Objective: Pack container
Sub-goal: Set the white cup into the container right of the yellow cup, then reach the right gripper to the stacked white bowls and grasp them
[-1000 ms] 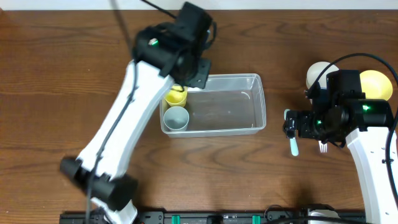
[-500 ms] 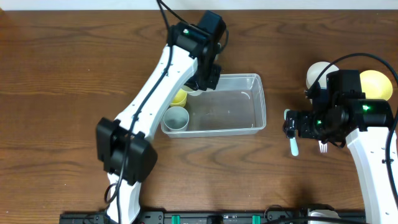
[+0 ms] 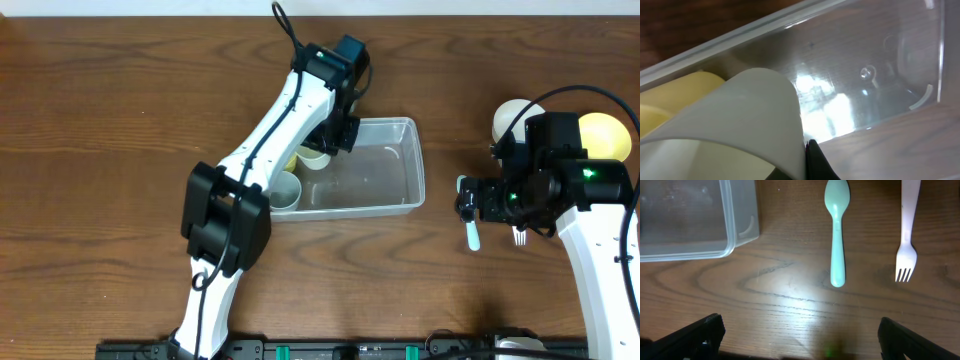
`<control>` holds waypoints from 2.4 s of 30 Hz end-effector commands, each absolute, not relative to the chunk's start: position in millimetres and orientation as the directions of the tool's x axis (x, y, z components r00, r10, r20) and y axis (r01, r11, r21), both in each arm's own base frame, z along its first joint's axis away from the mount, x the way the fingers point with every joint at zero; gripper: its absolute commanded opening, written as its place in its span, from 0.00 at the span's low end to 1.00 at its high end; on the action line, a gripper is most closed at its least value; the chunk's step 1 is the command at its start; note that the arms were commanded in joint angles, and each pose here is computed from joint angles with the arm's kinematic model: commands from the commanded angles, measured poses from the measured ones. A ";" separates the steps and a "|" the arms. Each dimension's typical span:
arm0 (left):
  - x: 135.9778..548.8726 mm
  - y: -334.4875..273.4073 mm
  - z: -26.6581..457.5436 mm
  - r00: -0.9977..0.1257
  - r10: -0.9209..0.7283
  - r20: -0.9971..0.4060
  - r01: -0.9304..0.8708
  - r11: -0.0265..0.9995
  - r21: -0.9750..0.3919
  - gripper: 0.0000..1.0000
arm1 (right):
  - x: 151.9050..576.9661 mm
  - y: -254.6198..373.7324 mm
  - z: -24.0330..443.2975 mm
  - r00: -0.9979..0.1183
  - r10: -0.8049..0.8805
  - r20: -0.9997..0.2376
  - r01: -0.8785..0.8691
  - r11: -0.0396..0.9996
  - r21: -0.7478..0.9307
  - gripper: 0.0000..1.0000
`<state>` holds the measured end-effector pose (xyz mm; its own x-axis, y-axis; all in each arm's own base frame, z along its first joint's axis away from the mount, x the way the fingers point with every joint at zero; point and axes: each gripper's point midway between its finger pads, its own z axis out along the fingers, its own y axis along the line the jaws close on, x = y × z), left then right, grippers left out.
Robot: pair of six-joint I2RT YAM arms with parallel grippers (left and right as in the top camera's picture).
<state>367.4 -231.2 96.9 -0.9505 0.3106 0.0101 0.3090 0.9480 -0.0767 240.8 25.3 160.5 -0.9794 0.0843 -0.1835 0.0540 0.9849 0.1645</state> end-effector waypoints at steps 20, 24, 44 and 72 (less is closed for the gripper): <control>368.1 -230.6 69.9 -0.944 0.325 0.064 0.321 0.945 -0.064 0.33 | 243.5 25.0 164.6 -0.978 0.064 -0.199 0.034 0.987 0.156 0.99; 368.9 -226.0 98.6 -0.946 0.325 0.008 0.324 0.945 -0.050 0.34 | 243.6 25.0 164.6 -0.978 0.064 -0.199 0.033 0.987 0.156 0.99; 288.2 -80.3 367.5 -0.787 0.098 -0.610 0.109 0.994 0.019 0.44 | 248.3 25.3 165.7 -0.972 0.100 -0.212 0.065 0.984 0.165 0.99; 244.8 -44.9 172.6 -0.922 -0.105 -0.373 -0.074 0.993 -0.095 0.64 | 319.8 -12.3 221.4 -0.829 0.152 -0.539 0.164 0.986 0.027 0.99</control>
<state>243.5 -43.1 166.2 -0.9313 -0.0767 -0.3560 -0.0573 0.9963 -0.0649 303.6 -2.6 189.0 -0.8753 0.1836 -0.4473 0.1685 0.9829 0.0737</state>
